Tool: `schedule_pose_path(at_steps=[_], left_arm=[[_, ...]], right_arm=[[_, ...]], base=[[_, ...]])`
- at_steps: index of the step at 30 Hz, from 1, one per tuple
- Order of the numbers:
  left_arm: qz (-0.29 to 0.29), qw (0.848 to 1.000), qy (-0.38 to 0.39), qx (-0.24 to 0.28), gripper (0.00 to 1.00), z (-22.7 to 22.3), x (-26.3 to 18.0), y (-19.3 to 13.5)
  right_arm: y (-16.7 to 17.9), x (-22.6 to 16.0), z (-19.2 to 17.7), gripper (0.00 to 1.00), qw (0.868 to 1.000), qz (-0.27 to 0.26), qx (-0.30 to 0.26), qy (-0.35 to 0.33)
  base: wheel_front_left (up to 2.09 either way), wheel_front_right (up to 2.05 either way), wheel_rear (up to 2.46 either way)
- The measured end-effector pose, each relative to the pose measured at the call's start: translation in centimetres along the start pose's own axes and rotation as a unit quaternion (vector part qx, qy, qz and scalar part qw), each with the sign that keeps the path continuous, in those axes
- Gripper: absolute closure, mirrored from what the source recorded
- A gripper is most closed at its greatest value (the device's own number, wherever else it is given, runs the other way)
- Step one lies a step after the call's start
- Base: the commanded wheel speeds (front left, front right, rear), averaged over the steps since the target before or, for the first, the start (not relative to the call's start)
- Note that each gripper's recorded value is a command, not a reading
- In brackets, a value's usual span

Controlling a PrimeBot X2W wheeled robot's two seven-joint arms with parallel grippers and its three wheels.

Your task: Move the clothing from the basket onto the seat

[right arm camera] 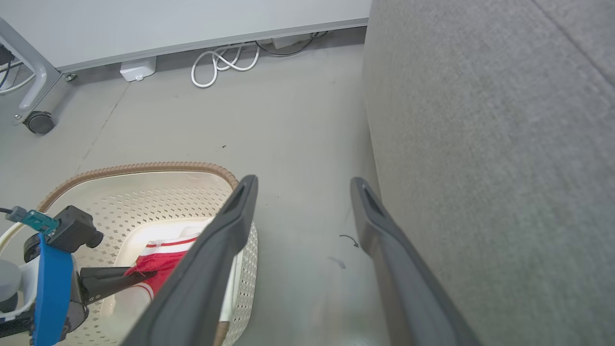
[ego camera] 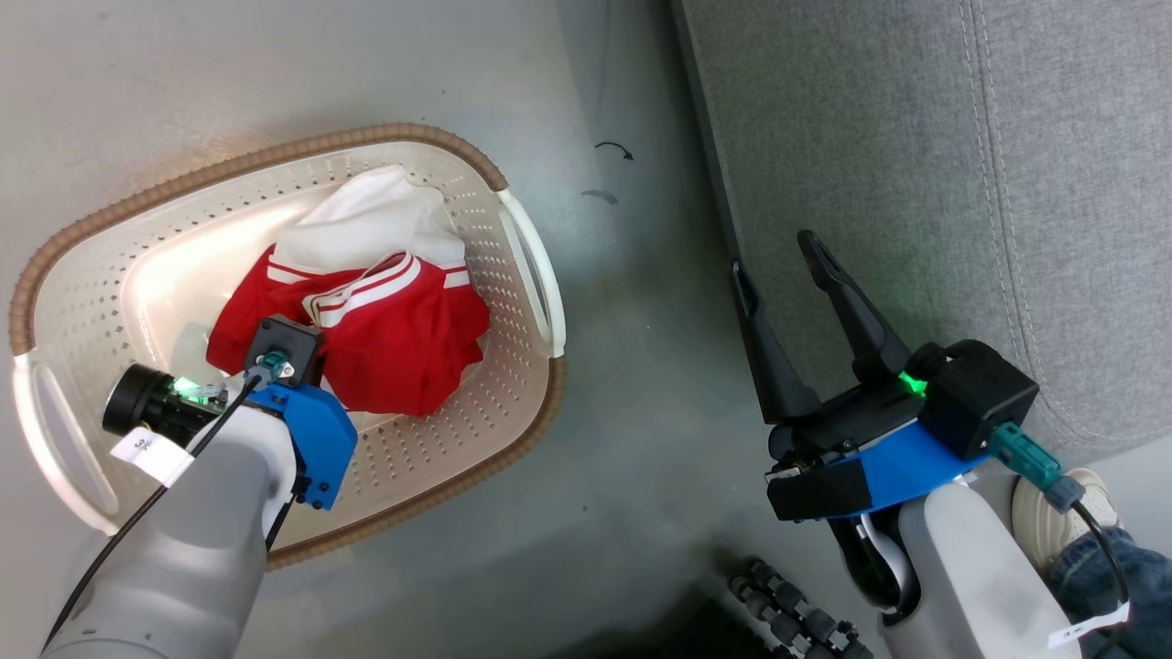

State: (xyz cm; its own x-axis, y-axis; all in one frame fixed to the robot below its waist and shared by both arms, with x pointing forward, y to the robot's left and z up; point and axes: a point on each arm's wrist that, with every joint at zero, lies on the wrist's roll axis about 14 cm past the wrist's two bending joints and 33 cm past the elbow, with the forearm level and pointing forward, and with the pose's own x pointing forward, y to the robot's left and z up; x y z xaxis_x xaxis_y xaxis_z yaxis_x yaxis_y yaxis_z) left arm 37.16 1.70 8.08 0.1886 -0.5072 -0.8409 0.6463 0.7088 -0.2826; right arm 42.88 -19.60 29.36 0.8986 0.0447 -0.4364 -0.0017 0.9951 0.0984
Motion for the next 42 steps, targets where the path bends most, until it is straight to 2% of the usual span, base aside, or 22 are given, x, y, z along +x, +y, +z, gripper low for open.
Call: schedule_pose_path(at_steps=[12,24,33,36,42], left_arm=[[0.005,0.999,-0.034,-0.02,1.0,2.4,-2.4,-0.8],[0.021,0.993,-0.113,-0.027,1.0,6.8,-8.6,-3.3],[0.036,0.973,-0.228,-0.023,1.0,12.3,-15.2,-5.2],[0.039,0.962,-0.27,-0.029,1.0,14.1,-17.5,-6.0],[0.042,0.936,-0.349,-0.005,1.0,18.0,-22.2,-7.3]], right_arm=[[1.2,-0.1,2.4,0.0,0.999,0.017,-0.005,-0.03],[3.6,-2.1,7.0,0.0,0.995,0.048,-0.016,-0.085],[6.1,-5.1,9.9,0.0,0.99,0.075,-0.02,-0.115],[6.8,-6.1,10.7,0.0,0.989,0.084,-0.022,-0.123],[8.5,-7.6,12.3,0.0,0.984,0.105,-0.027,-0.143]], base=[[0.0,0.0,0.0],[0.0,0.0,0.0],[0.0,0.0,0.0],[0.0,0.0,0.0],[0.0,0.0,0.0]])
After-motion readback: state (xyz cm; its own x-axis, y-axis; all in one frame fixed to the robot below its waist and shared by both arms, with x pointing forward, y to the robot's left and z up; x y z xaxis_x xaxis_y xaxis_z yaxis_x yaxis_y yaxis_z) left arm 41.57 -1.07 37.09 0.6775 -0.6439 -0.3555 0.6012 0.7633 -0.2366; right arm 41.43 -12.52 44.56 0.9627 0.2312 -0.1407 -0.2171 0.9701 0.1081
